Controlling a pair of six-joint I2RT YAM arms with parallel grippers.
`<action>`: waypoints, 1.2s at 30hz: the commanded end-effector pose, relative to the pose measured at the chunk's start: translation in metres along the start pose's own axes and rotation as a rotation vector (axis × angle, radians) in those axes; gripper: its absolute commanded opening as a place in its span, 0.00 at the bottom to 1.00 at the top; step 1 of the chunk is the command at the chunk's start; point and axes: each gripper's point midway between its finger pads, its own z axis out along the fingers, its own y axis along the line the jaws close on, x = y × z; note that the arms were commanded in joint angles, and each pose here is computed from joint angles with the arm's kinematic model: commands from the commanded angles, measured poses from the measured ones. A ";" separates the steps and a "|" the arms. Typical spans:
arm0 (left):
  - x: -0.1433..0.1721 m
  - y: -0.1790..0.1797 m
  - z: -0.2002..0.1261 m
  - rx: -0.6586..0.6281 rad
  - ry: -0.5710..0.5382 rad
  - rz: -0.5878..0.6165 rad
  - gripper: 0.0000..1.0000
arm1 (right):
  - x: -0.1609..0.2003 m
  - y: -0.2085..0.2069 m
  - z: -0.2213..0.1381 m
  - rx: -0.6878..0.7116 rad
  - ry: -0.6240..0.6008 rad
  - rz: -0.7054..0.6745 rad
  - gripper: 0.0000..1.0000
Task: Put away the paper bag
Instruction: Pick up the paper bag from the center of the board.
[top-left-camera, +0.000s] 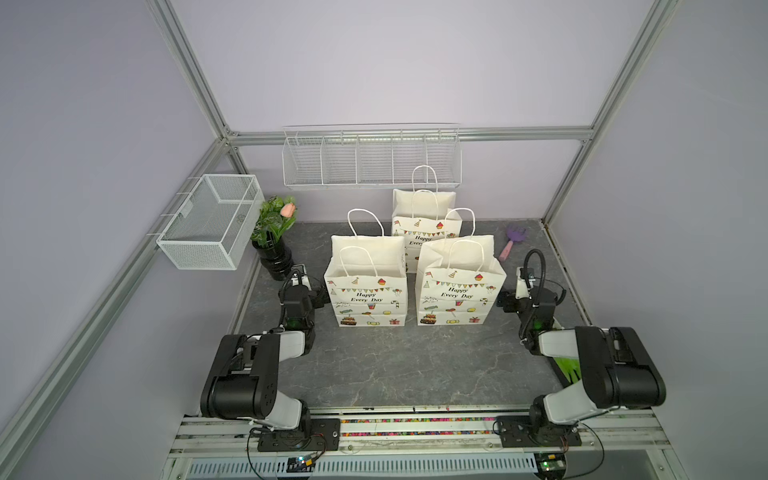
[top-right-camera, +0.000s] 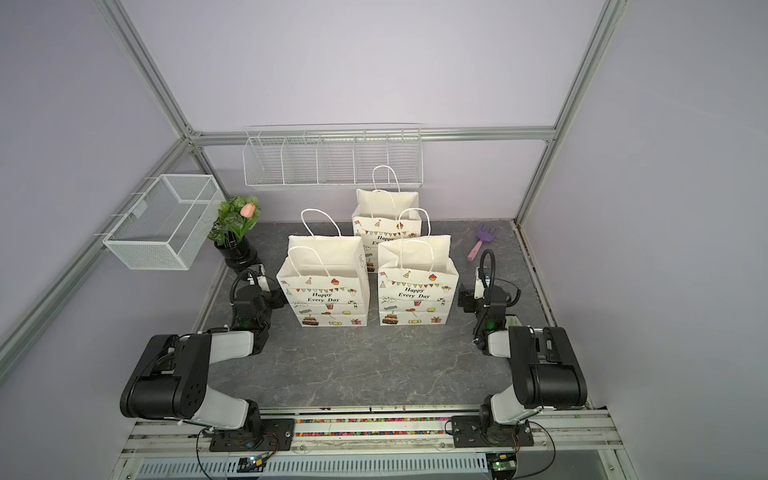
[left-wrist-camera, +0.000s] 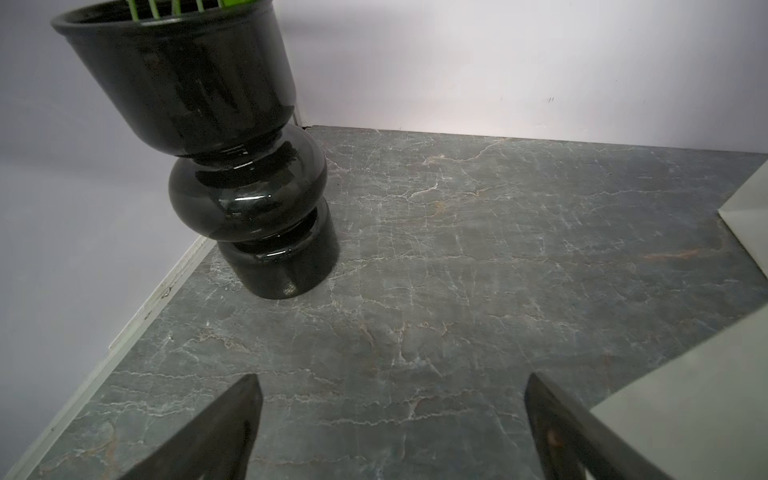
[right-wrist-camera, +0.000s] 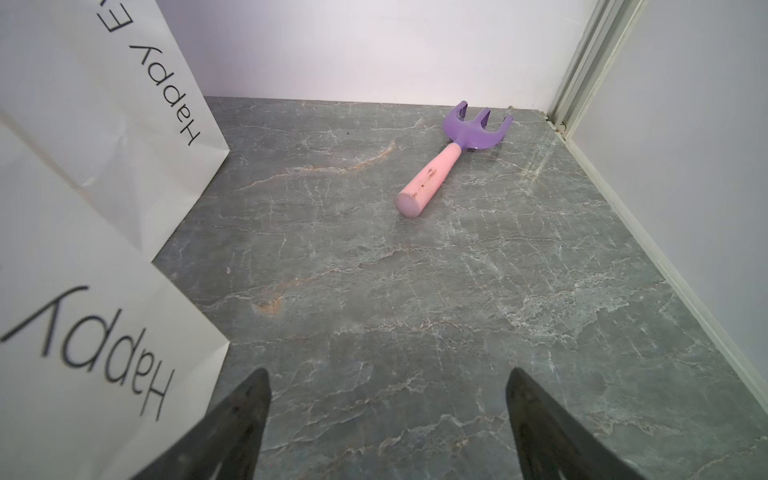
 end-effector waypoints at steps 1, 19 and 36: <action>-0.006 0.000 0.004 -0.001 -0.008 -0.006 0.99 | -0.006 0.002 0.001 -0.017 -0.012 -0.005 0.89; -0.029 0.023 -0.014 -0.137 -0.084 -0.044 0.99 | -0.031 -0.013 -0.017 0.090 0.041 0.058 0.89; -0.201 0.004 -0.117 0.034 0.063 -0.381 1.00 | -0.117 0.057 -0.091 -0.327 0.131 0.310 0.89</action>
